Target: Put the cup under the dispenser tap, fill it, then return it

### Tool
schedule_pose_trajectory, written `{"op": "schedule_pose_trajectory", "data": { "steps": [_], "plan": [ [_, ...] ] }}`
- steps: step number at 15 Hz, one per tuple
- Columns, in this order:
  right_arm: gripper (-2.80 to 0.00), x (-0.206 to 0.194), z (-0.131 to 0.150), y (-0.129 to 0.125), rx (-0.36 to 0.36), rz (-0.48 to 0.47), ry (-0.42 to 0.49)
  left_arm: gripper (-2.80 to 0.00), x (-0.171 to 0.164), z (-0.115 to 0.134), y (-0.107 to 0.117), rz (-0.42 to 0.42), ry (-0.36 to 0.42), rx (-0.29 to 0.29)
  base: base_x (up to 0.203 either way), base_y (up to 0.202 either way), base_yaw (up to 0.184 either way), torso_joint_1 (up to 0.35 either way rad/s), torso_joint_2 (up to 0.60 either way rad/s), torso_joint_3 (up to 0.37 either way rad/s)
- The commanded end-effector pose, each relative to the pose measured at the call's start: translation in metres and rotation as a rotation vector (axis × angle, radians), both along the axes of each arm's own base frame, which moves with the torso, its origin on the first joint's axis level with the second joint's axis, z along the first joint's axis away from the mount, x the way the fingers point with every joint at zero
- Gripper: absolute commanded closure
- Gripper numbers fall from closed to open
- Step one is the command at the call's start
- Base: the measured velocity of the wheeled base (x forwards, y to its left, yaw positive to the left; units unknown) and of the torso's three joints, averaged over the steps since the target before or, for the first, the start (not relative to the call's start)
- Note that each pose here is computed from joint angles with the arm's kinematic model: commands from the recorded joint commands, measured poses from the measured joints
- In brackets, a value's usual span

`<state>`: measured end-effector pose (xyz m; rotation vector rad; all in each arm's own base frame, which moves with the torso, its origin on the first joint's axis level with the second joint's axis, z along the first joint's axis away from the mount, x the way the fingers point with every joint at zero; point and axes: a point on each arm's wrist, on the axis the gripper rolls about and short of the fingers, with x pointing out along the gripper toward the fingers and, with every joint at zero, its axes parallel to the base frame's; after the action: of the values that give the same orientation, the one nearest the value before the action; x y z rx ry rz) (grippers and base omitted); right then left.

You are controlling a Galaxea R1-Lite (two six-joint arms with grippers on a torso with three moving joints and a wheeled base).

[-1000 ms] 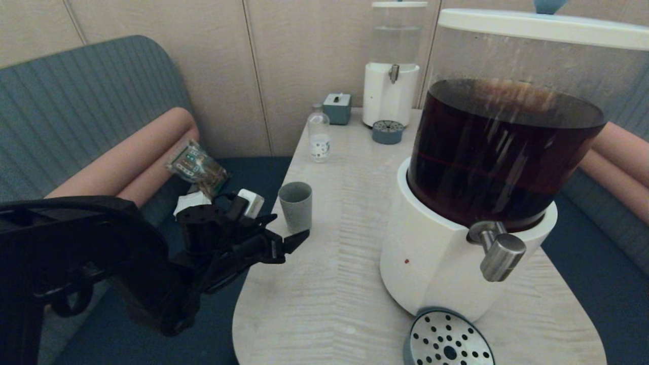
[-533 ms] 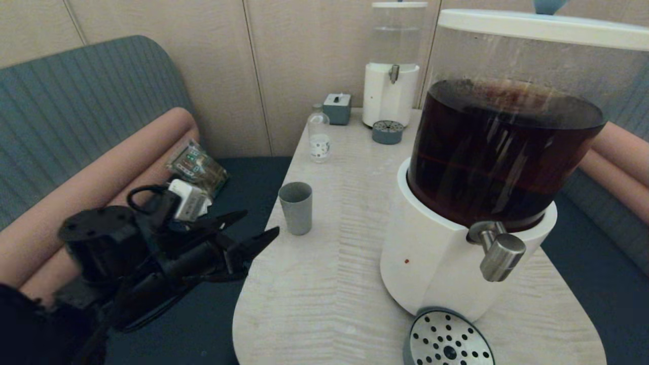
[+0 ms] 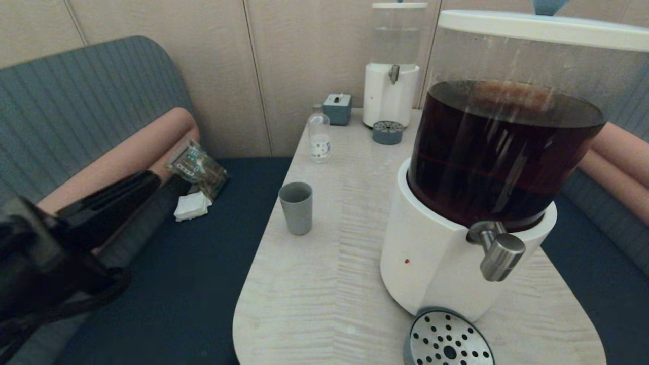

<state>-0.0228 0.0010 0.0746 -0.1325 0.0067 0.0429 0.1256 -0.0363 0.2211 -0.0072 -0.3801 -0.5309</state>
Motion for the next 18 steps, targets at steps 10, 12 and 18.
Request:
{"op": "schedule_pose_trajectory", "data": {
  "steps": [10,12,18],
  "plan": [
    [0.00,0.000,-0.003,0.000,-0.001,0.001,0.006,0.00,-0.176,-0.013,0.031,0.177,-0.394,-0.046,0.000,0.000,0.000,0.000,0.00,0.000],
    [0.00,0.000,-0.003,0.000,-0.002,0.001,0.007,0.00,-0.180,-0.025,0.030,0.173,-0.382,-0.056,0.000,0.000,0.000,0.000,0.00,0.000],
    [0.00,0.001,-0.003,0.000,-0.001,0.001,0.007,0.00,-0.165,-0.093,0.030,0.212,-0.178,-0.035,0.000,0.000,0.000,0.000,0.00,0.000]
  ]
}}
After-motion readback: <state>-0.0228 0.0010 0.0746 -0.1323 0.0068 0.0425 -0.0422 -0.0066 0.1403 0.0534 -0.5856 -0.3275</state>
